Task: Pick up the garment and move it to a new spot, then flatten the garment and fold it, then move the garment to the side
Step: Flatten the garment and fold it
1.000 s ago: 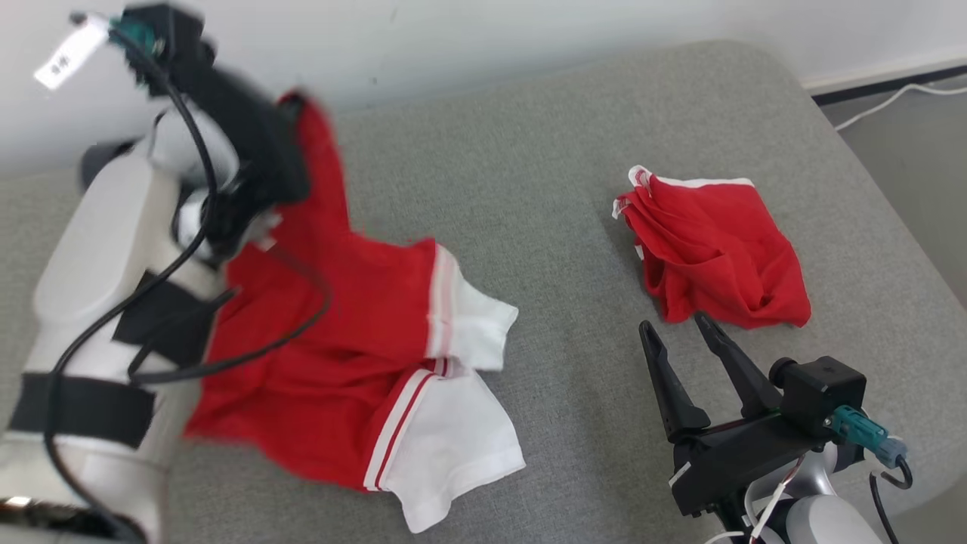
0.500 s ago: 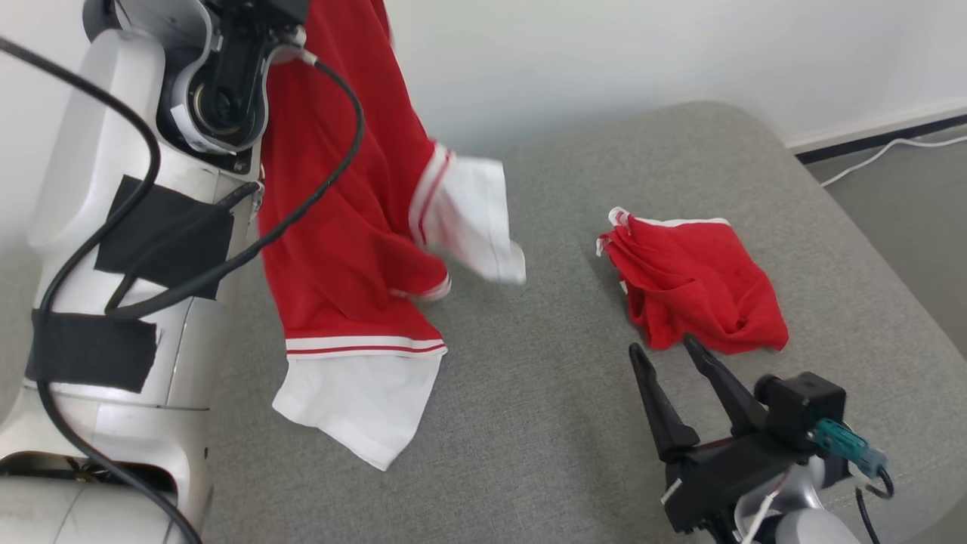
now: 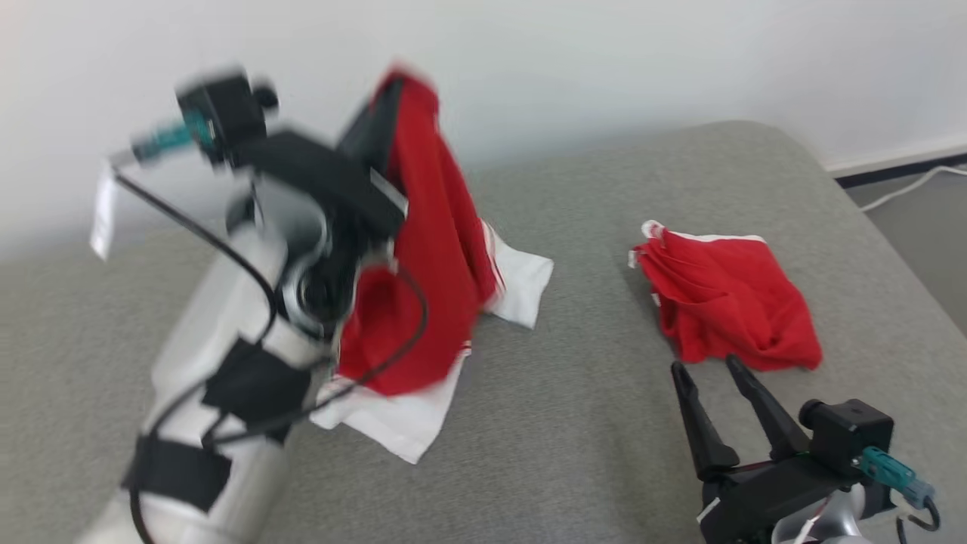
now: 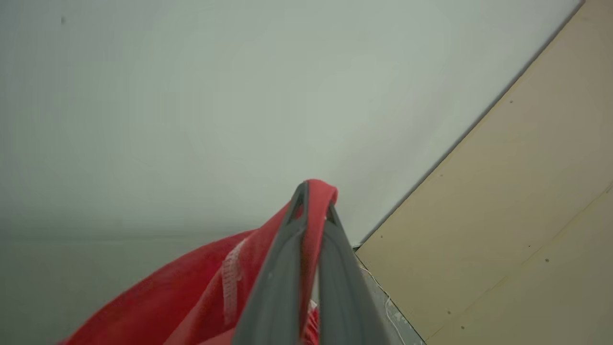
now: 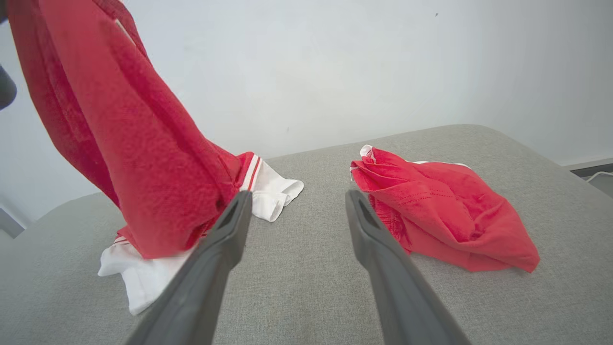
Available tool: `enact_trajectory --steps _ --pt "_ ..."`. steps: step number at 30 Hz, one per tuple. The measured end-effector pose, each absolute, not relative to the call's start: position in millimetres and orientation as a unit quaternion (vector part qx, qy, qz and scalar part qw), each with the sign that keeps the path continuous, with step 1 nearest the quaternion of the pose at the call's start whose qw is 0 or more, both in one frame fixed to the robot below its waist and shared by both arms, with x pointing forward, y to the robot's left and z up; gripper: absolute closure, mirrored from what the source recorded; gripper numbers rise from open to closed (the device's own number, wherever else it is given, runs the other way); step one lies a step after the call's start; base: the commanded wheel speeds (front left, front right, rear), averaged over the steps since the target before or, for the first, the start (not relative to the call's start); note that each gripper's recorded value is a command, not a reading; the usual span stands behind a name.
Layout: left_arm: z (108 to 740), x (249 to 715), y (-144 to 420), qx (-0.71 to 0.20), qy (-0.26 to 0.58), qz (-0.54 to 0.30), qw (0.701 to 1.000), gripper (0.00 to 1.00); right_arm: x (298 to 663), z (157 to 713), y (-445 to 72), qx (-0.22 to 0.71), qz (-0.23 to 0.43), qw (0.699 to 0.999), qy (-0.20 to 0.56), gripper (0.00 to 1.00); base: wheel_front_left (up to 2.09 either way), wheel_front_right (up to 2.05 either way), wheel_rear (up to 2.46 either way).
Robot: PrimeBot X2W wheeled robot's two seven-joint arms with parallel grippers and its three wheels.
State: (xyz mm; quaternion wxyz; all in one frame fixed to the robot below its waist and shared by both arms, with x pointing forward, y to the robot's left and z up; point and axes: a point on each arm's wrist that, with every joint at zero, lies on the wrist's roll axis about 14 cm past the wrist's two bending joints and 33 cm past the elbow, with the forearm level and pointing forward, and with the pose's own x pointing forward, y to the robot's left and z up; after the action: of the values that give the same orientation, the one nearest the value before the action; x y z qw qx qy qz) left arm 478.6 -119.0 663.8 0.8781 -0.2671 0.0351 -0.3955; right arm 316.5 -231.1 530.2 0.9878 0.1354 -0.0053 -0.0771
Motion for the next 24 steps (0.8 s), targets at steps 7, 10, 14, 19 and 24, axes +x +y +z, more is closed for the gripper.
enact_trajectory --steps 7,10,14,19,24 --pt "592.2 478.9 -65.2 -0.284 0.089 -0.311 0.903 1.0 331.4 530.7 -216.6 0.132 -0.048 0.99 -0.002 0.0 0.0 0.0 0.0" --pt "560.2 471.7 -28.3 -0.292 0.101 -0.265 0.913 1.0 339.0 531.3 -207.0 0.133 -0.034 0.991 -0.002 0.0 0.0 0.0 0.0" --pt "517.4 456.6 33.4 -0.29 0.115 -0.188 0.931 1.0 345.4 529.0 -194.1 0.135 -0.016 0.991 0.003 0.0 0.0 0.0 0.0" --pt "499.7 436.1 84.7 -0.299 0.104 -0.125 0.94 1.0 348.8 528.8 -180.4 0.136 0.004 0.991 0.005 0.0 0.0 0.0 0.0" --pt "487.5 419.5 120.8 -0.289 0.1 -0.076 0.949 1.0 354.2 535.6 -161.8 0.137 0.034 0.99 0.001 0.0 0.0 0.0 0.0"
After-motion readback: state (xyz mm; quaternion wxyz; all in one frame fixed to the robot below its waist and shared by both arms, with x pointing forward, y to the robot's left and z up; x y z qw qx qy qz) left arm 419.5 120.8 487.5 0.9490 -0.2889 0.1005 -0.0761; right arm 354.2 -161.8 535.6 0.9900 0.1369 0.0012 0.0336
